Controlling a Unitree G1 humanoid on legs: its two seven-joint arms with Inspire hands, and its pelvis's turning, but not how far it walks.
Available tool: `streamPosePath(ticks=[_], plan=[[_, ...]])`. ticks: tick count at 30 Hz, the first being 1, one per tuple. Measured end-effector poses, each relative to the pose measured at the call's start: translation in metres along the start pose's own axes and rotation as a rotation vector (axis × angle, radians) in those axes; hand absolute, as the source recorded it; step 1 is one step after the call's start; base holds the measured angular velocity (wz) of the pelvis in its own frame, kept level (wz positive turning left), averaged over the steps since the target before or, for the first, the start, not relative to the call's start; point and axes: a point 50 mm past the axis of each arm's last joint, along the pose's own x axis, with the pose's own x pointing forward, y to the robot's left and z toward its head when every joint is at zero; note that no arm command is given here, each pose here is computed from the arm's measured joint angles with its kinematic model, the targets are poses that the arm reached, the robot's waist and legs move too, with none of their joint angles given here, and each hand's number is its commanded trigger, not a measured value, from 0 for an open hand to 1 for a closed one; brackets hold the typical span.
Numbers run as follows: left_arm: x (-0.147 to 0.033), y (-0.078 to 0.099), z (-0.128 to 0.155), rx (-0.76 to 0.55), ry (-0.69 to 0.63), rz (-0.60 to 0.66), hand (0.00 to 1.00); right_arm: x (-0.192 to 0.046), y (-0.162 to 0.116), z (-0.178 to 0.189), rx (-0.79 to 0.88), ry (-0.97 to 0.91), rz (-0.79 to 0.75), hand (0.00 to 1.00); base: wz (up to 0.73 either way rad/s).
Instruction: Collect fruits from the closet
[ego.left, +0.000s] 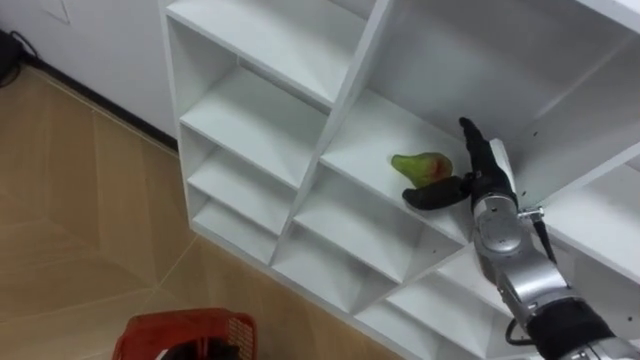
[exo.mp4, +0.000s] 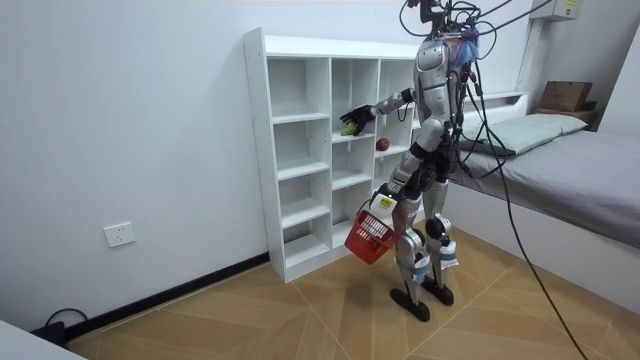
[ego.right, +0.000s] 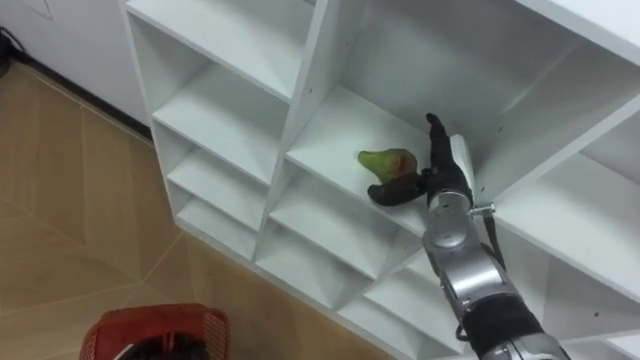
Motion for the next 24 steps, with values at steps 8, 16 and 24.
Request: streamPosePath(ticks=[8, 16, 24], plan=[[0.0004, -0.0039, -0.0001, 0.01, 0.001, -0.014, 1.0, 0.0067, -0.002, 0.0021, 0.025, 0.018, -0.019, 0.0, 0.0], [0.0007, -0.0048, 0.0008, 0.007, -0.001, -0.016, 1.0, 0.0065, -0.0013, 0.0028, 0.03, 0.01, -0.017, 1.0, 0.0], [0.001, -0.0074, 0.0005, 0.013, 0.001, -0.021, 1.0, 0.008, -0.0011, 0.0012, -0.004, 0.003, -0.027, 1.0, 0.0]])
